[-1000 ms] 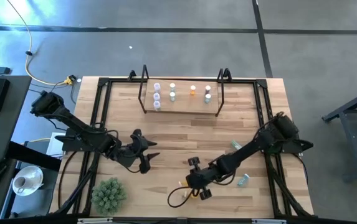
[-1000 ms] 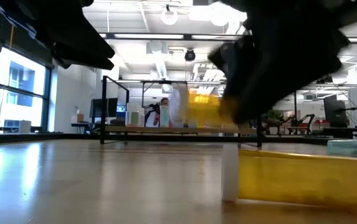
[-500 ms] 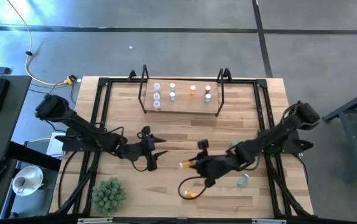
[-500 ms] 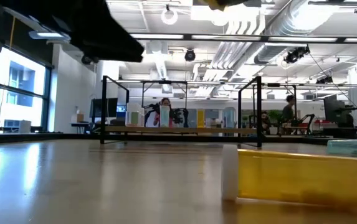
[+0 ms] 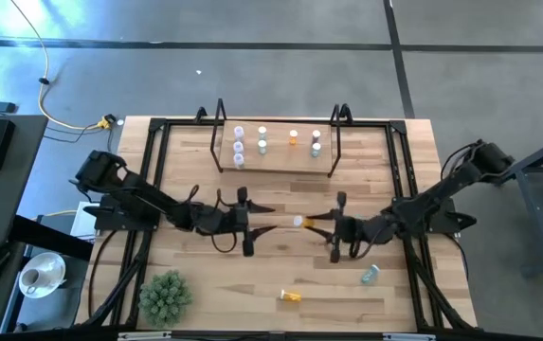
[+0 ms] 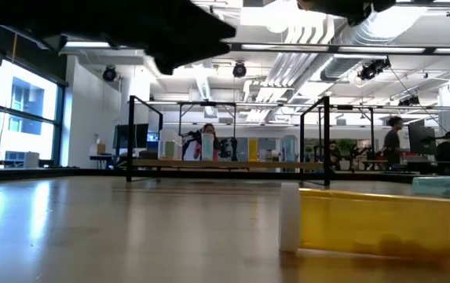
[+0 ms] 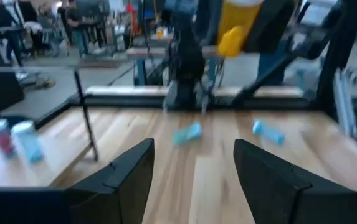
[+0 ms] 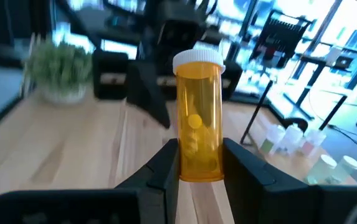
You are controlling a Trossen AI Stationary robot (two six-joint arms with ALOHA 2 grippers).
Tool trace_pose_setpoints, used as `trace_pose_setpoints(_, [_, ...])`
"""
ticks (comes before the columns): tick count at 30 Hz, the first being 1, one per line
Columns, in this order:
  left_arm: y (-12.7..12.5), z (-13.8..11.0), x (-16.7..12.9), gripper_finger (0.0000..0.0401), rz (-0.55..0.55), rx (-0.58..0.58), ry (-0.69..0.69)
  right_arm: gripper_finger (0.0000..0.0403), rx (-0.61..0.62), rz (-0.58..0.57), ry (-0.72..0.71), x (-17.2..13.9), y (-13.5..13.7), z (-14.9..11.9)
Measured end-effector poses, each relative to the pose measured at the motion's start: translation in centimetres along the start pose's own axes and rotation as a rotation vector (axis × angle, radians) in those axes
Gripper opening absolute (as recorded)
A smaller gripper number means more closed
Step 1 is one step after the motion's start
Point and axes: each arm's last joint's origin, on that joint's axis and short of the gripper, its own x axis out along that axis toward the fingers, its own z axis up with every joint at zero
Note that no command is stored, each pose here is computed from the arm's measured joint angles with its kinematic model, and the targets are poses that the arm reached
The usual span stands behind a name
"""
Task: Pick and place medicine bottles onto shelf by color
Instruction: Put the top orange pill bottle on the shelf aligned with the other orange pill bottle
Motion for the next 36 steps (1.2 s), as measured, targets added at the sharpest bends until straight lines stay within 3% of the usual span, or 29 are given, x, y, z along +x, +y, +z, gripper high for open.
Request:
trace_pose_setpoints(9, [0.6,2.0,2.2,0.0209,-0.076,0.013,-0.086,0.0087,0.130,0.005,-0.133,0.1,-0.8,-2.7])
trace_pose_setpoints(20, [0.6,3.2,2.8,0.0209,-0.098,-0.007,-0.124,0.0087,0.088,0.011,-0.213,2.2,0.5,-4.4])
trace_pose_setpoints(26, [0.5,3.2,2.8,0.0209,-0.124,-0.007,-0.125,0.0087,0.118,-0.017,-0.213,3.2,0.2,-5.2])
trace_pose_setpoints(36, [0.5,3.2,2.8,0.0209,-0.133,-0.020,-0.126,0.0087,0.159,0.033,-0.222,4.3,-0.2,-6.0])
